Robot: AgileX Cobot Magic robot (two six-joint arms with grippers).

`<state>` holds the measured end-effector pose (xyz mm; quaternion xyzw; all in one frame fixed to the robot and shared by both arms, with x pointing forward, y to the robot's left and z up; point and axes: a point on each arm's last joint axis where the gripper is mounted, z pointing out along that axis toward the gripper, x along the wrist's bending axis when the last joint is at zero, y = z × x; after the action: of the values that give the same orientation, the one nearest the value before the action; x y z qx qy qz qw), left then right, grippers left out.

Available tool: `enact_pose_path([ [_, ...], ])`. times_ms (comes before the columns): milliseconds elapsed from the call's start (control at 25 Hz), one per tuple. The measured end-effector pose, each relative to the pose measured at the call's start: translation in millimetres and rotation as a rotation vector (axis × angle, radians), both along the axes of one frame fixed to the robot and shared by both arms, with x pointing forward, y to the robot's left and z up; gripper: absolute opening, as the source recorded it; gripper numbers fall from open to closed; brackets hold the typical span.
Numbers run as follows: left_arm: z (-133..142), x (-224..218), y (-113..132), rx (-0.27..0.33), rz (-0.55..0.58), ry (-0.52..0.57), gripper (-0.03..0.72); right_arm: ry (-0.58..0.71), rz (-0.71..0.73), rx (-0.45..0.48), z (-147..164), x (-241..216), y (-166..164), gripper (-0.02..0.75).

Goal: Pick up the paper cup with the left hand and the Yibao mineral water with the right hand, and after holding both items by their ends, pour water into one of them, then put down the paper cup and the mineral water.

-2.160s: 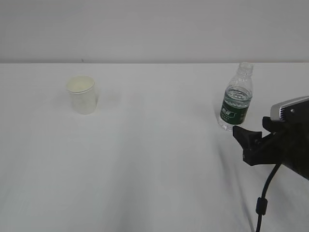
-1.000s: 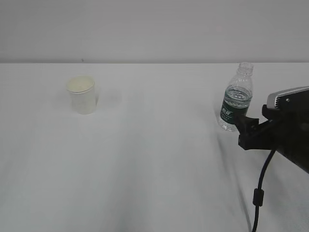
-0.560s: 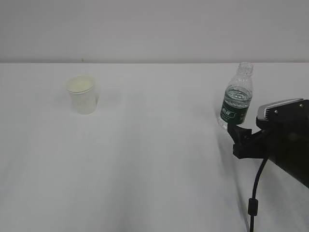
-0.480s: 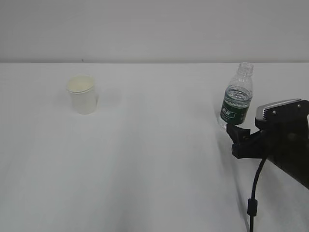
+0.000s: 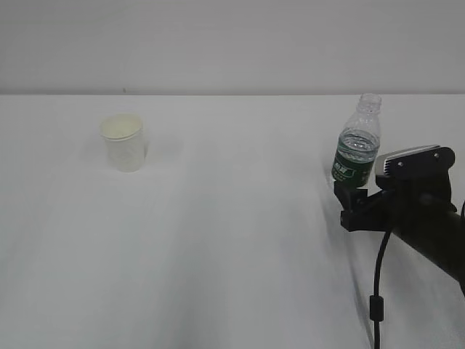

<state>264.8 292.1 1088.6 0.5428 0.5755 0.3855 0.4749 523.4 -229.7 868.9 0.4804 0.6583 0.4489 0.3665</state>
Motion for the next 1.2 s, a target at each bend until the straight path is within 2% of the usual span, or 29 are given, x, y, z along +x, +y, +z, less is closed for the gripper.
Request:
enact_pose_path([
  [1200, 0.0, 0.0, -0.1, -0.002, -0.001, 0.0, 0.583, -0.045, -0.065, -0.035, 2.2, 34.9, 1.1, 0.588],
])
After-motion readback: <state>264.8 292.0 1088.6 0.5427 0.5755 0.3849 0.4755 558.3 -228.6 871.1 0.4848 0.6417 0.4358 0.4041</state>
